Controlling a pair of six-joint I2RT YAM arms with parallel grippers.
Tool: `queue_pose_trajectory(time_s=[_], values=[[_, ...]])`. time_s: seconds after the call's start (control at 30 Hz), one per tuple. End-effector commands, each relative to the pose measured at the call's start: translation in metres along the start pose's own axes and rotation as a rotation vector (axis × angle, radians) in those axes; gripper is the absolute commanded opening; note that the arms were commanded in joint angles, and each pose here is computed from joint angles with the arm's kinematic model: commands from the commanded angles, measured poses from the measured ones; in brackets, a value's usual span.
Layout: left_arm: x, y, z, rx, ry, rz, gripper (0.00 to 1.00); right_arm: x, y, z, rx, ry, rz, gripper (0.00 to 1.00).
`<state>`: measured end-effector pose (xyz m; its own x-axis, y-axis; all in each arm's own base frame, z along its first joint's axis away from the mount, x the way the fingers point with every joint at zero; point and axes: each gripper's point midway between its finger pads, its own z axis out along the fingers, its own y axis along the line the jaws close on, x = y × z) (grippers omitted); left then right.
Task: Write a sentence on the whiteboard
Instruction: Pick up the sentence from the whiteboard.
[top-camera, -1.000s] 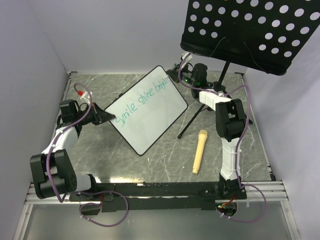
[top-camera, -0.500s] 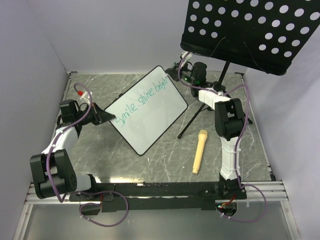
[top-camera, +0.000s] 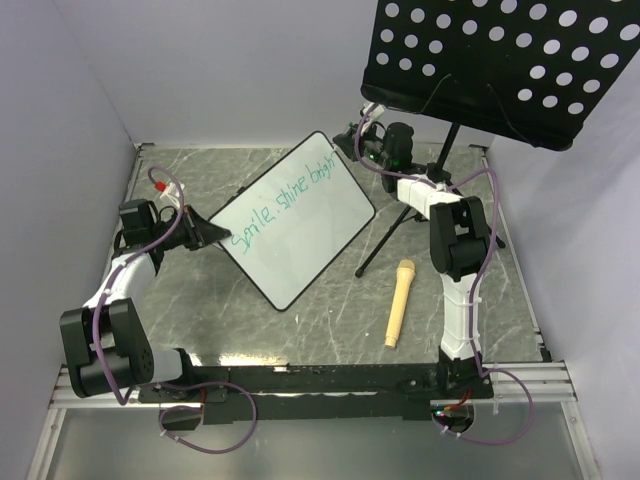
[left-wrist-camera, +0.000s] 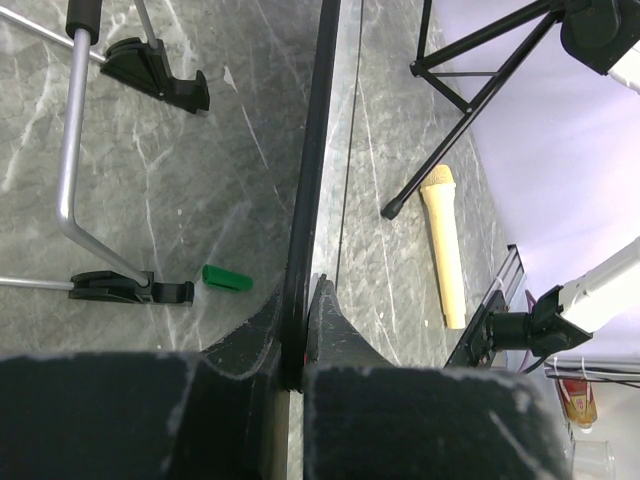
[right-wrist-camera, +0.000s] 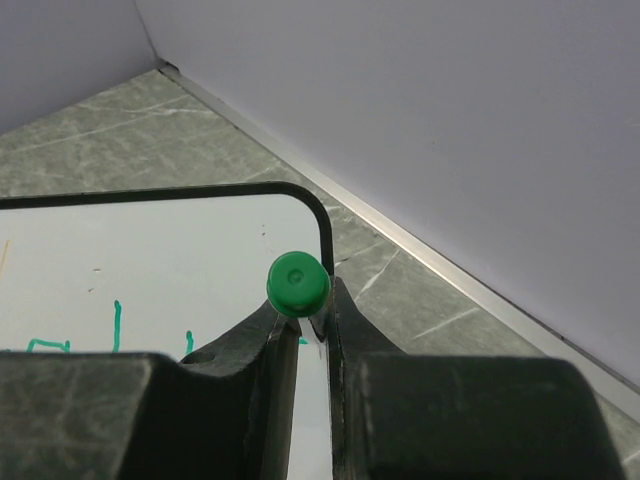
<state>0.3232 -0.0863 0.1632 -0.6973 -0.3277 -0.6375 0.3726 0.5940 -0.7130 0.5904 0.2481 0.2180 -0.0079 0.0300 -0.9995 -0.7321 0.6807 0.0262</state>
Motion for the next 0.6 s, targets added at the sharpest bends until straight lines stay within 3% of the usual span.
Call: queue_pose_trajectory(time_s=[0.0,0.57], values=[[-0.012,0.046,-0.001,-0.205,-0.045,0.230,0.01,-0.018,0.002,0.002,-0.015,-0.054,-0.049,0.00],[-0.012,0.045,-0.001,-0.201,-0.045,0.231,0.01,-0.036,0.018,-0.003,-0.064,-0.105,-0.031,0.00]])
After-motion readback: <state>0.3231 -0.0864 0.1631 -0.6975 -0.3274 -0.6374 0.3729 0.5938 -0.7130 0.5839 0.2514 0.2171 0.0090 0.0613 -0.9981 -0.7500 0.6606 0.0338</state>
